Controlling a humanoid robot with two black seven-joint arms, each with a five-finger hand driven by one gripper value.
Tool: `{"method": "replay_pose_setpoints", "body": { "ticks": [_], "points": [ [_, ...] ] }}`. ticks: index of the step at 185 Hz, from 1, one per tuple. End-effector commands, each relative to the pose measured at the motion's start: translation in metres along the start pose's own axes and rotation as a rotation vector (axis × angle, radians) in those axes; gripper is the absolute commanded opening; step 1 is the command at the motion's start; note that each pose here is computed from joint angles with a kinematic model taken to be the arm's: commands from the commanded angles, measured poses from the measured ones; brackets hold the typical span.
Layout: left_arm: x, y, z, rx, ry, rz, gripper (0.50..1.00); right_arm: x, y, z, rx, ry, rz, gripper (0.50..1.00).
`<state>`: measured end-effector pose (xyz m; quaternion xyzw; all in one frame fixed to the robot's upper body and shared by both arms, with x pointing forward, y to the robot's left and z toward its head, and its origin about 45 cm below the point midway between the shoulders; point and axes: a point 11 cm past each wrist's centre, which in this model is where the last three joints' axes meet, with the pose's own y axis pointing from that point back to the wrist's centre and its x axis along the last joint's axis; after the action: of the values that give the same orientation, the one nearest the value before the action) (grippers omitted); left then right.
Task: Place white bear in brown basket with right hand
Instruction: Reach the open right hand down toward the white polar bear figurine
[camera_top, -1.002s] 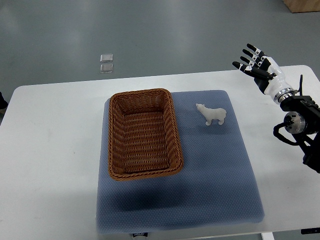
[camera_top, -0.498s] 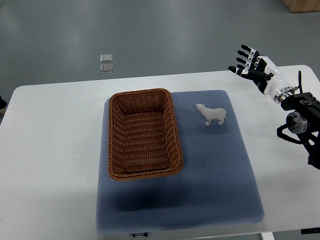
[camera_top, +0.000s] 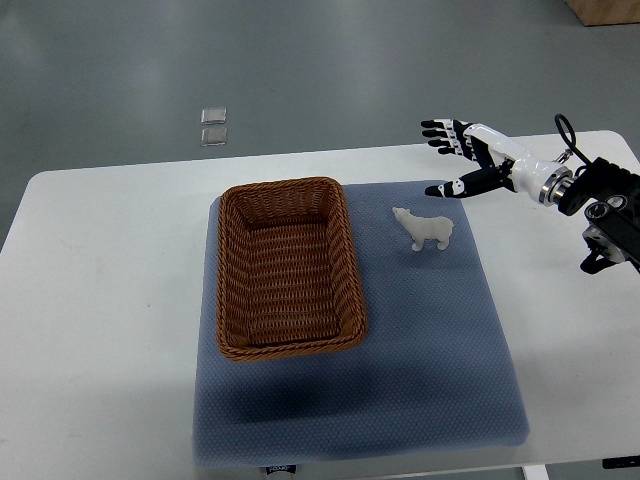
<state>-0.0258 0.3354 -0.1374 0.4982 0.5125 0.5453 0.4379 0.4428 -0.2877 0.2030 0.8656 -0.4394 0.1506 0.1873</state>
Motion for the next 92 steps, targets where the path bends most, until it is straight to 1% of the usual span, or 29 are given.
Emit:
{"method": "replay_pose_setpoints", "body": {
  "ticks": [1,45,62,92],
  "points": [
    [0.0,0.0,0.0,0.001,0.0,0.0,1.0,-0.007,0.002,0.001,-0.029,0.133,-0.077,0.921],
    [0.0,0.0,0.0,-0.001,0.0,0.0,1.0,-0.013,0.005,0.003,-0.056,0.273,-0.152,0.917],
    [0.0,0.0,0.0,0.001,0.0,0.0,1.0,-0.019,0.005,0.008,-0.079,0.33,-0.187,0.907],
    [0.0,0.0,0.0,0.0,0.001,0.0,1.0,-0.024,0.006,0.015,-0.097,0.397,-0.182,0.891]
  ]
}}
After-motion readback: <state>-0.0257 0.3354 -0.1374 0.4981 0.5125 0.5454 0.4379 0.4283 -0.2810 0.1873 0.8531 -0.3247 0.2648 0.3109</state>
